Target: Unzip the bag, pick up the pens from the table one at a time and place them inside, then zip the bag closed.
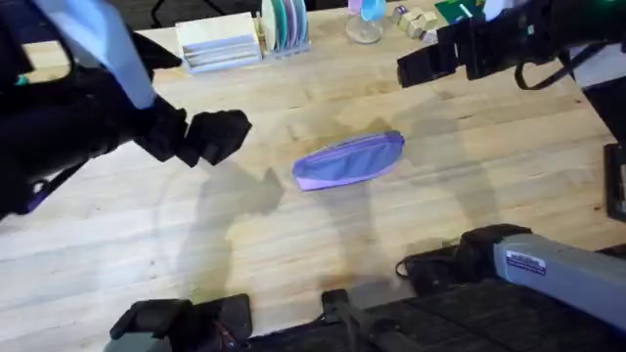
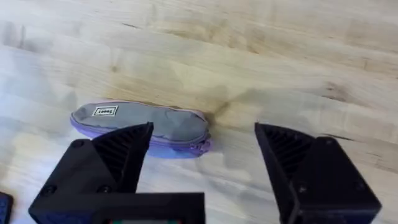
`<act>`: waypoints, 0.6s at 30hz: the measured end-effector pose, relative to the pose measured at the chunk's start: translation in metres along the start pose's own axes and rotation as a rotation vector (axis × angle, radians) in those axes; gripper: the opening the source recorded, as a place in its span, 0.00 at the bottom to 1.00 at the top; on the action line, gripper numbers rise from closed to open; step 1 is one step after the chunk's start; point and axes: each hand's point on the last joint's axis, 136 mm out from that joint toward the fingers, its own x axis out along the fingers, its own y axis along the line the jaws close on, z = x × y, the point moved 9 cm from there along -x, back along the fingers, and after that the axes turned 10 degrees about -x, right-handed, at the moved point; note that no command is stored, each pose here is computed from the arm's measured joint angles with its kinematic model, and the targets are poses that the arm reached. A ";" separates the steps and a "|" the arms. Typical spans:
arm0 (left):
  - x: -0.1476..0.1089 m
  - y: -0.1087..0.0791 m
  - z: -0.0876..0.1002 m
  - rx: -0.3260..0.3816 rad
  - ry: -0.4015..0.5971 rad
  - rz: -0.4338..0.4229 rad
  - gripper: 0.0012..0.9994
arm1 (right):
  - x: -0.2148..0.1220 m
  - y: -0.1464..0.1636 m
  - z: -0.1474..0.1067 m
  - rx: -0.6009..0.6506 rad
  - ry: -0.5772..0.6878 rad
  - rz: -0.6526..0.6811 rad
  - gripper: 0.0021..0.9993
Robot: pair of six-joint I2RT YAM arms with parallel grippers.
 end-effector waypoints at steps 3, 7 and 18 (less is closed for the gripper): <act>-0.004 0.000 0.000 -0.011 -0.005 0.021 0.99 | 0.000 0.000 0.000 0.000 0.000 0.000 1.00; -0.005 -0.001 -0.003 -0.028 0.018 0.025 0.99 | 0.000 0.000 0.000 0.000 0.001 0.000 1.00; -0.005 0.000 -0.004 -0.036 0.023 0.034 0.99 | 0.000 0.000 0.000 0.000 0.000 0.003 1.00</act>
